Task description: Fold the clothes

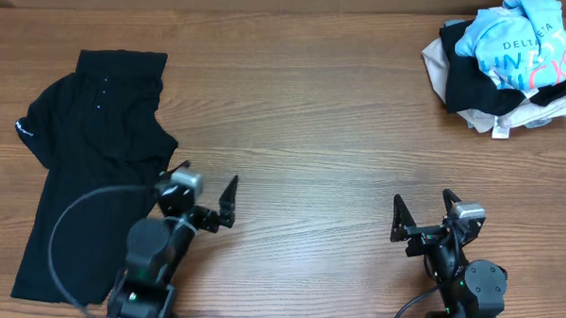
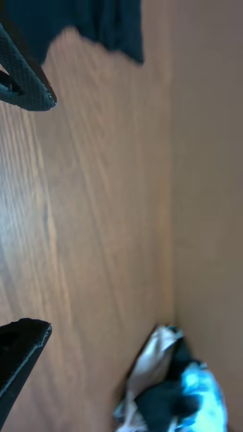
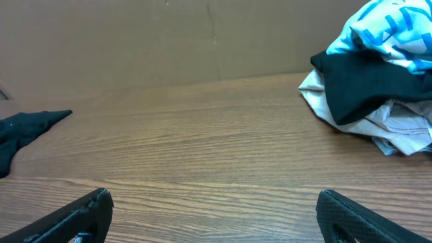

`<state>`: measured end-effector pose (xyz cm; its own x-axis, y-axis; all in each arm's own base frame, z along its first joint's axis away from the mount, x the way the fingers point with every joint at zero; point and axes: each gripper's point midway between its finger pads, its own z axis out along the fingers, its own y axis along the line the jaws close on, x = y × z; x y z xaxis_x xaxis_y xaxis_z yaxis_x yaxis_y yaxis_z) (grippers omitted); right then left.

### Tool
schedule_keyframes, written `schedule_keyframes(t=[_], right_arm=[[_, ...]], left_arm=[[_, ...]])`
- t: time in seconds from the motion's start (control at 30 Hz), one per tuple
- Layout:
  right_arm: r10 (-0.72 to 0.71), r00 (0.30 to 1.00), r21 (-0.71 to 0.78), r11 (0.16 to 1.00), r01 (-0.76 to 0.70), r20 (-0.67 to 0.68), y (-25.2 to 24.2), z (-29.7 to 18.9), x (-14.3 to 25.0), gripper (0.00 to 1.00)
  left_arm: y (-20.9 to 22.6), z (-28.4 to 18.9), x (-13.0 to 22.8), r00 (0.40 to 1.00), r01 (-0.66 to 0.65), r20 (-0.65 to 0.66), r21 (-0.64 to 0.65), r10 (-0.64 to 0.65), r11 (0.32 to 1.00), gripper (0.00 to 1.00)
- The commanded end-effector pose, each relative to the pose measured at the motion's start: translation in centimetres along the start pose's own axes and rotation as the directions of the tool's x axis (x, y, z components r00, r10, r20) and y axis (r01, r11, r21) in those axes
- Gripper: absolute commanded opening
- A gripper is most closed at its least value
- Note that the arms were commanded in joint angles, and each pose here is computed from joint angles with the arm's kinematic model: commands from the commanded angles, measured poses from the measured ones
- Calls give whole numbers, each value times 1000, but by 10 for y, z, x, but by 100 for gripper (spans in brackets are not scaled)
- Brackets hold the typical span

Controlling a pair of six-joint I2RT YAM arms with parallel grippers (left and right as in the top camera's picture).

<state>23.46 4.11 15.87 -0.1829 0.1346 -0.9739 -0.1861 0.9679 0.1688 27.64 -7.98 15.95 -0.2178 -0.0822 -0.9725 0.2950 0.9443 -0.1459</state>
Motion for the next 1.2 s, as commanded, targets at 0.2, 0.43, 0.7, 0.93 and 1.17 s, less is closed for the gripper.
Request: schedule_keyframes(t=[0.2, 0.43, 0.7, 0.93, 1.17], right_arm=[[1, 1000, -14, 1000, -1, 10, 3, 0, -1, 100], [1, 1000, -14, 1000, -1, 10, 3, 0, -1, 100], [1, 1000, -14, 1000, -1, 10, 3, 0, -1, 100], [1, 1000, -14, 1000, -1, 10, 3, 0, -1, 100], [1, 1000, -14, 1000, -1, 10, 3, 0, -1, 100]], left_arm=[[32, -30, -7, 986, 70, 158, -78, -57, 994, 100], [51, -42, -1, 987, 79, 154, -173, -52, 982, 100], [60, -51, 2, 985, 89, 166, -239, -50, 967, 100], [60, -51, 2, 985, 90, 164, -239, -51, 967, 100], [60, -51, 2, 985, 90, 164, -239, -51, 967, 100]])
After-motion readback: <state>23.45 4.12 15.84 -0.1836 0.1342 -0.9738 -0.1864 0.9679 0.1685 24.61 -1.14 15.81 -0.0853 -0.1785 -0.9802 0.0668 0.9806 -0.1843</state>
